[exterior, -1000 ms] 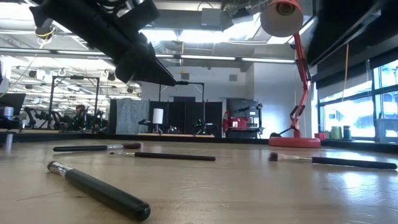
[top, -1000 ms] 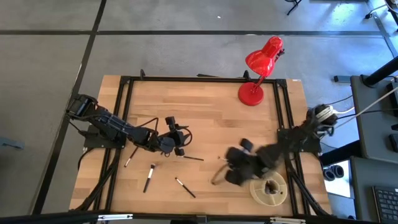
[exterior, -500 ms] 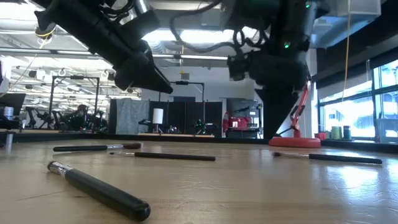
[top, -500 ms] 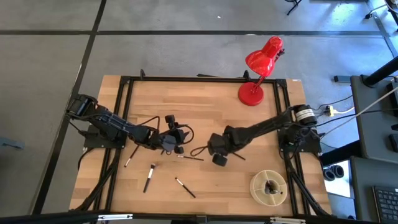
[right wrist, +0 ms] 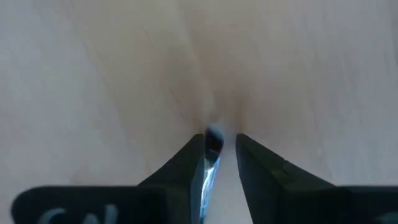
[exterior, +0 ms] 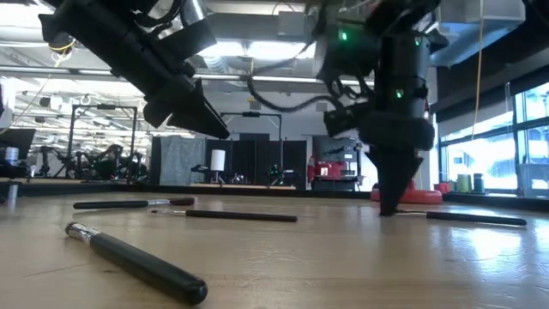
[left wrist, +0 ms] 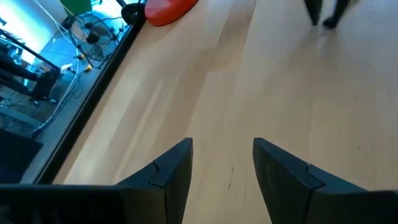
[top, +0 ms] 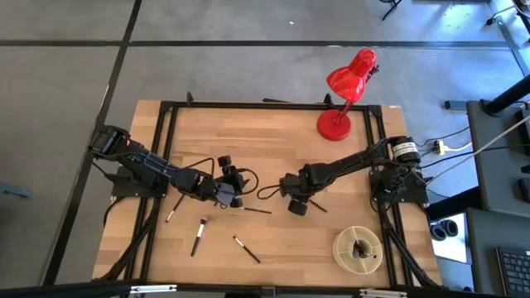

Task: Put items in baskets/containers
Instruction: Put the black eyeshadow brush into the yellow pen organizer

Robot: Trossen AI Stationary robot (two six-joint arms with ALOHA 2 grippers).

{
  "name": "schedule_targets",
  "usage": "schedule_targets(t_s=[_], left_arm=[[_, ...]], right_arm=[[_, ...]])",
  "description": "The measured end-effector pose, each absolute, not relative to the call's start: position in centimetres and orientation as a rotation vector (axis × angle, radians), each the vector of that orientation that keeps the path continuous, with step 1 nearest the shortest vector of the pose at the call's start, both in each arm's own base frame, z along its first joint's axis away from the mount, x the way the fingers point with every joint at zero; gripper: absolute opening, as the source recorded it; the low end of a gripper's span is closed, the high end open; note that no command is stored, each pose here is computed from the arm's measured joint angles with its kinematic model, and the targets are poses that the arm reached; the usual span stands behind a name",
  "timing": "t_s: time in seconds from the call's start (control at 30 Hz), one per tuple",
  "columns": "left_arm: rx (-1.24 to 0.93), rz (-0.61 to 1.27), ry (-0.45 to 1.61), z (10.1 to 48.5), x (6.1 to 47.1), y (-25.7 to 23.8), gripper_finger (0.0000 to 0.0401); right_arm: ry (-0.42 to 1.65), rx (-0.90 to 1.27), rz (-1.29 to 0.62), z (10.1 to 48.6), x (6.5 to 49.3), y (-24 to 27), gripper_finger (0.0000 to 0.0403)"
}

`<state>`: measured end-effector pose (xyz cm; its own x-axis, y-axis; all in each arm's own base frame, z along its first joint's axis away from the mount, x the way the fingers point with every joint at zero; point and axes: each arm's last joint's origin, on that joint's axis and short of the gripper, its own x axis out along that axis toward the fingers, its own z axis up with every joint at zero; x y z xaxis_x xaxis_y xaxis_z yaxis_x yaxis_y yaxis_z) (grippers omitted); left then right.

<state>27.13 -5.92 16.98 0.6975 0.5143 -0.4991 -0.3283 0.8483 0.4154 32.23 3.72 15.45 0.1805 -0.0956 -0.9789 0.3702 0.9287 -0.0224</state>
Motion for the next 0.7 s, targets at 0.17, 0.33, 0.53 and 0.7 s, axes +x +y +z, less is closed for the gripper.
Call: schedule_targets(t_s=[0.17, 0.33, 0.53, 0.7], left_arm=[[0.308, 0.472, 0.642, 17.0, 27.1, -6.1, 0.0164], [0.305, 0.483, 0.644, 17.0, 27.2, -5.8, 0.0164], [0.320, 0.479, 0.647, 17.0, 27.2, -5.8, 0.0164], [0.326, 0.477, 0.650, 17.0, 27.1, -5.8, 0.0164]], right_arm=[[1.316, 0.292, -0.319, 14.1, 31.9, 2.5, 0.0095], [1.325, 0.363, -0.286, 13.7, 31.8, 2.1, 0.0063], [1.340, 0.427, -0.306, 13.8, 31.7, 2.2, 0.0008], [1.290, 0.359, -0.373, 15.6, 31.7, 4.0, 0.0003]])
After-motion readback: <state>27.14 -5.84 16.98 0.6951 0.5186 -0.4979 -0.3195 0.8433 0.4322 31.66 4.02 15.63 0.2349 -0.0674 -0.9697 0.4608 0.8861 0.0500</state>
